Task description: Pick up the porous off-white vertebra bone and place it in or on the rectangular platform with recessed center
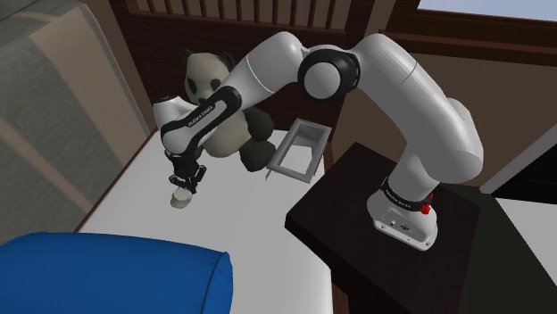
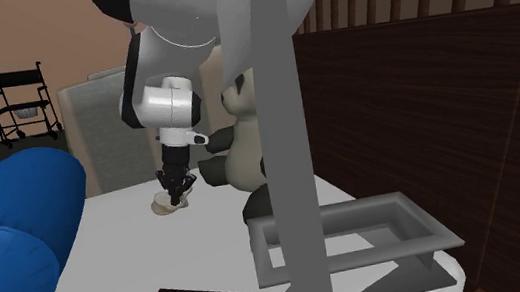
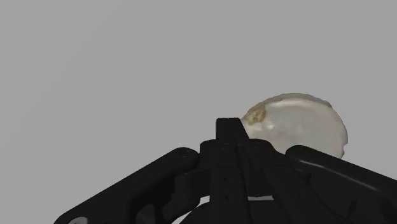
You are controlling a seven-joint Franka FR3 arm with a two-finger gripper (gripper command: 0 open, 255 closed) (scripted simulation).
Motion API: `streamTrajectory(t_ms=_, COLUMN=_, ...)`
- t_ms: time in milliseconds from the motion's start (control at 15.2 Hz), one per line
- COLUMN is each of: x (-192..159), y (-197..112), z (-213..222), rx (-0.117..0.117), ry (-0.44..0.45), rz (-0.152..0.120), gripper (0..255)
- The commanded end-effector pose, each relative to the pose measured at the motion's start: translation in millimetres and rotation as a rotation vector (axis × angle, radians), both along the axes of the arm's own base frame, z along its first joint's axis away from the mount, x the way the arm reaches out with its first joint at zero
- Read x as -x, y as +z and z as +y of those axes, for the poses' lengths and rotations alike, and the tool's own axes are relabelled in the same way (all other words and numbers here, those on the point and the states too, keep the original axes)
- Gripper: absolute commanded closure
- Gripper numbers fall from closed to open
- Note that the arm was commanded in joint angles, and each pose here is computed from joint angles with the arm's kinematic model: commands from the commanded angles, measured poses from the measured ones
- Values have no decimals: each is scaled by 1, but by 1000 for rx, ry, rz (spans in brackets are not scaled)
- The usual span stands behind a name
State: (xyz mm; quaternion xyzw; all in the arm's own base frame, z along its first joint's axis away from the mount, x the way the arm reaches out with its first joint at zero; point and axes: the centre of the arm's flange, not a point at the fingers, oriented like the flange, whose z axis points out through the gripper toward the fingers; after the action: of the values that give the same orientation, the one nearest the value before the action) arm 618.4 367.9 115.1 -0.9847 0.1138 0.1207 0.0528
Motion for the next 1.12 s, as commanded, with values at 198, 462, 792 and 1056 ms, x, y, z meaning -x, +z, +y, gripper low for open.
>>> streamTrajectory(t_ms=198, x=-7, y=2, z=1, rx=1, ry=8, rz=-39, gripper=0)
streamTrajectory(t_ms=462, x=-36, y=11, z=7, rx=3, ry=40, rz=-196, gripper=0)
streamTrajectory(t_ms=792, x=-45, y=0, z=11, rx=4, ry=50, rz=-244, gripper=0)
streamTrajectory(t_ms=1056, x=-45, y=-24, z=14, rx=4, ry=50, rz=-244, gripper=0)
